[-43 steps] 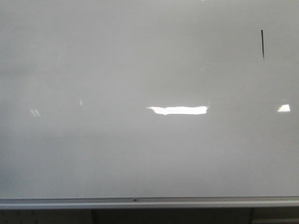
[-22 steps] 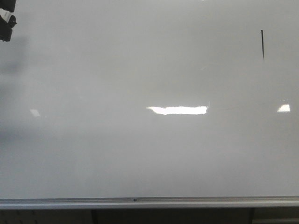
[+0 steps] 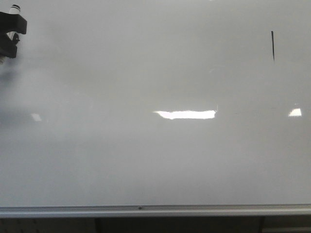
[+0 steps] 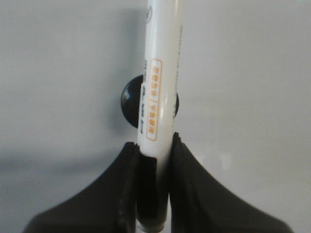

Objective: Write number 1 on whiteboard

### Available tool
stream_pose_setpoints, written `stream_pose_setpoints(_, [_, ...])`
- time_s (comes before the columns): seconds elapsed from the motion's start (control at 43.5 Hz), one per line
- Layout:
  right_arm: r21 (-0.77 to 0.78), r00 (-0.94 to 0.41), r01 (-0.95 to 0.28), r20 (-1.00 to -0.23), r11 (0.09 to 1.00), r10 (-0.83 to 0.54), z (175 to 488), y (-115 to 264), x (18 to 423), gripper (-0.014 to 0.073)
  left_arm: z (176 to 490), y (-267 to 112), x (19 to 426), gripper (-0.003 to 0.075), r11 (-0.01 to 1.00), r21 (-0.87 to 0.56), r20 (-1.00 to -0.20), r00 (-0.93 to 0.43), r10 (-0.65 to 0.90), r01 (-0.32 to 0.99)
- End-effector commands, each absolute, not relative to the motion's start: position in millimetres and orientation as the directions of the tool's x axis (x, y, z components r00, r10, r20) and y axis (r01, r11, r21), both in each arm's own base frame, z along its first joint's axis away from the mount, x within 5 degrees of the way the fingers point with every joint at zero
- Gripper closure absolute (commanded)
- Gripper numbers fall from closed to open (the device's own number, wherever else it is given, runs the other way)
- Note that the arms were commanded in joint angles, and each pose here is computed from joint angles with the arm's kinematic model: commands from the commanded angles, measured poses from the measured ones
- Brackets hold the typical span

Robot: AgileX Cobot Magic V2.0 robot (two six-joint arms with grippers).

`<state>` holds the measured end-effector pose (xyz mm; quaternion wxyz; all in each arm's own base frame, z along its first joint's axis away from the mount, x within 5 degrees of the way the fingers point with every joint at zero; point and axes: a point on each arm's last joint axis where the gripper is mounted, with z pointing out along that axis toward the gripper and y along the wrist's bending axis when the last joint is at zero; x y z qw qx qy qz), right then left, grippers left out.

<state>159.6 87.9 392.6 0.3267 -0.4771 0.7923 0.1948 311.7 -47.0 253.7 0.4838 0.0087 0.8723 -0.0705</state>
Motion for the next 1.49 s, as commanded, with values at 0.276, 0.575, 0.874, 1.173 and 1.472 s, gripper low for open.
stream_pose_setpoints(0.276, [-0.020, -0.296, -0.881, -0.755, 0.472, -0.585, 408, 89, 155, 0.0108, 264, -47, 320, 0.0402, 0.989, -0.127, -0.884, -0.461, -0.080, 0.072])
stream_pose_setpoints(0.575, [-0.020, -0.296, -0.881, -0.755, 0.472, -0.585, 408, 89, 155, 0.0108, 264, -47, 320, 0.0310, 0.989, -0.125, -0.883, -0.463, -0.077, 0.073])
stream_pose_setpoints(0.874, [0.044, -0.378, -0.848, -0.750, 0.529, -0.543, 408, 88, 155, 0.0108, 304, -48, 306, 0.0310, 0.984, 0.007, -0.848, -0.521, 0.099, 0.176])
stream_pose_setpoints(1.173, [0.081, -0.668, -0.584, -0.614, 0.808, -0.421, 396, 66, 163, 0.0108, 371, -35, 241, 0.0310, 0.974, 0.111, -0.869, -0.457, 0.191, 0.196])
stream_pose_setpoints(1.472, [0.097, -0.731, -0.339, -0.653, 0.936, -0.197, 405, 49, 150, 0.0108, 404, -23, 155, 0.0310, 0.976, 0.090, -0.871, -0.461, 0.173, 0.196])
